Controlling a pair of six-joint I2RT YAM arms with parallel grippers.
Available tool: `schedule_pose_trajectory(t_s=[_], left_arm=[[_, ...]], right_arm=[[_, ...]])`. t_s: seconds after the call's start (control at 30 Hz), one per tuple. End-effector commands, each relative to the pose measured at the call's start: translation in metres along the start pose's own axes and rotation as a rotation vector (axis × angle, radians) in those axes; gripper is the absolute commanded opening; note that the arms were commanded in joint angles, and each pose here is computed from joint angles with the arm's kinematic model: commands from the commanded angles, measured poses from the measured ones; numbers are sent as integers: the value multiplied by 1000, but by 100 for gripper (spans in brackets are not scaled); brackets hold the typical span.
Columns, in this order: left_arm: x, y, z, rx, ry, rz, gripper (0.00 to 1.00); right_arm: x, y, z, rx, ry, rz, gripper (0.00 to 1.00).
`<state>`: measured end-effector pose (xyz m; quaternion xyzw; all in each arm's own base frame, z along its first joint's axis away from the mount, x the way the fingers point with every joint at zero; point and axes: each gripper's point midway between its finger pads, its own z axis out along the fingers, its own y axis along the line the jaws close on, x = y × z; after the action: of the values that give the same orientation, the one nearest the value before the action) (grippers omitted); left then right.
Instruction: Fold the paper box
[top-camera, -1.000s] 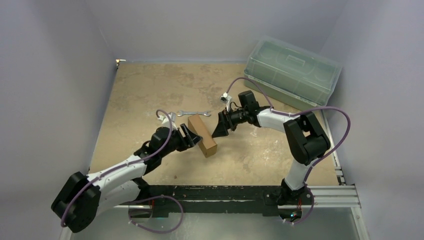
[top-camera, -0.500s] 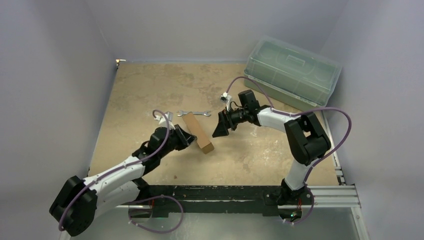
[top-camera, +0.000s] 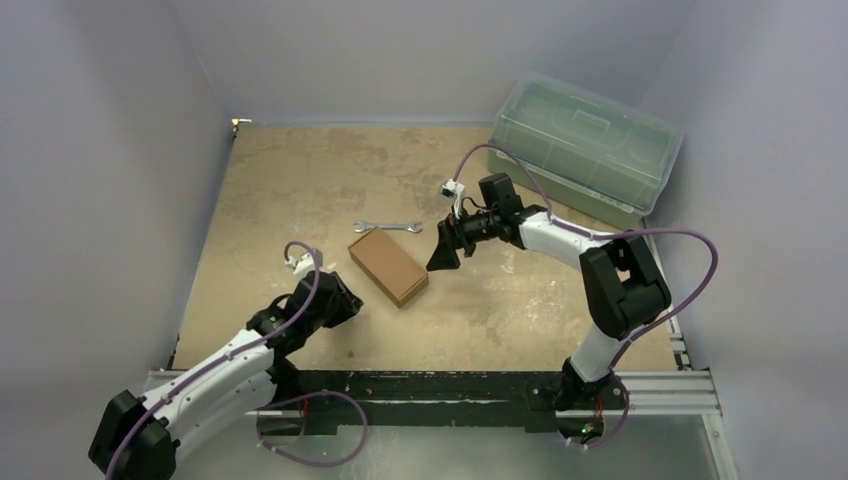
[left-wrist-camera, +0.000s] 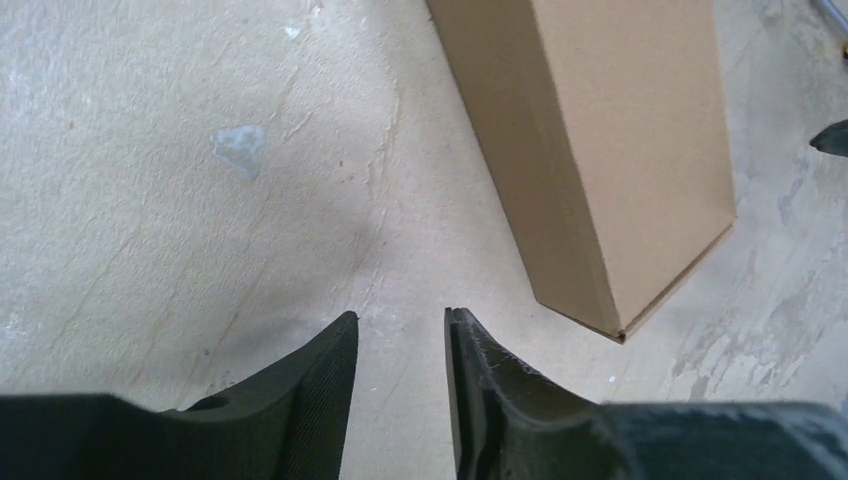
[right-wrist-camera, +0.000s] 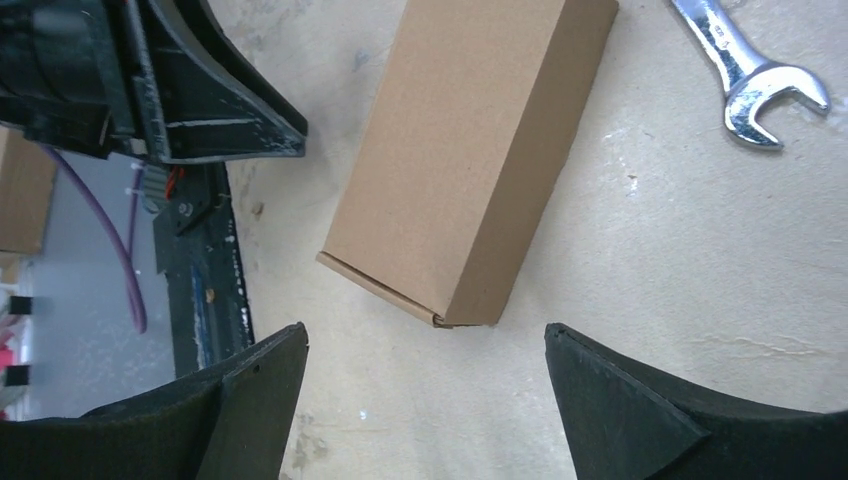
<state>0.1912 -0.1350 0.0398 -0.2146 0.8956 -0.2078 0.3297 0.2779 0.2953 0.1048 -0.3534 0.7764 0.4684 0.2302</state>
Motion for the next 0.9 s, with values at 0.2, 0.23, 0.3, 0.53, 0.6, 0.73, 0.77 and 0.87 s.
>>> schedule_pose_trajectory(t_s=[0.2, 0.23, 0.3, 0.53, 0.6, 0.73, 0.77, 0.87], left_arm=[[-39, -55, -15, 203, -124, 106, 29], [-43, -52, -11, 174, -138, 101, 20], [-45, -47, -2, 120, -142, 100, 9], [-37, -44, 28, 53, -107, 78, 0], [-39, -55, 35, 86, -111, 73, 0], [-35, -71, 53, 121, -80, 73, 0], [-33, -75, 58, 128, -69, 74, 0], [-33, -88, 74, 142, -49, 79, 0]], right_arm=[[-29, 7, -22, 65, -16, -260, 93], [-28, 7, -22, 63, -13, -276, 93], [-25, 7, -22, 55, 1, -300, 93], [-22, -7, -19, 112, 13, -285, 84], [-24, -8, -20, 119, 13, -287, 83], [-27, -8, -22, 129, 10, -293, 83], [-27, -8, -23, 131, 11, -296, 83], [-29, -8, -25, 142, 12, -305, 83]])
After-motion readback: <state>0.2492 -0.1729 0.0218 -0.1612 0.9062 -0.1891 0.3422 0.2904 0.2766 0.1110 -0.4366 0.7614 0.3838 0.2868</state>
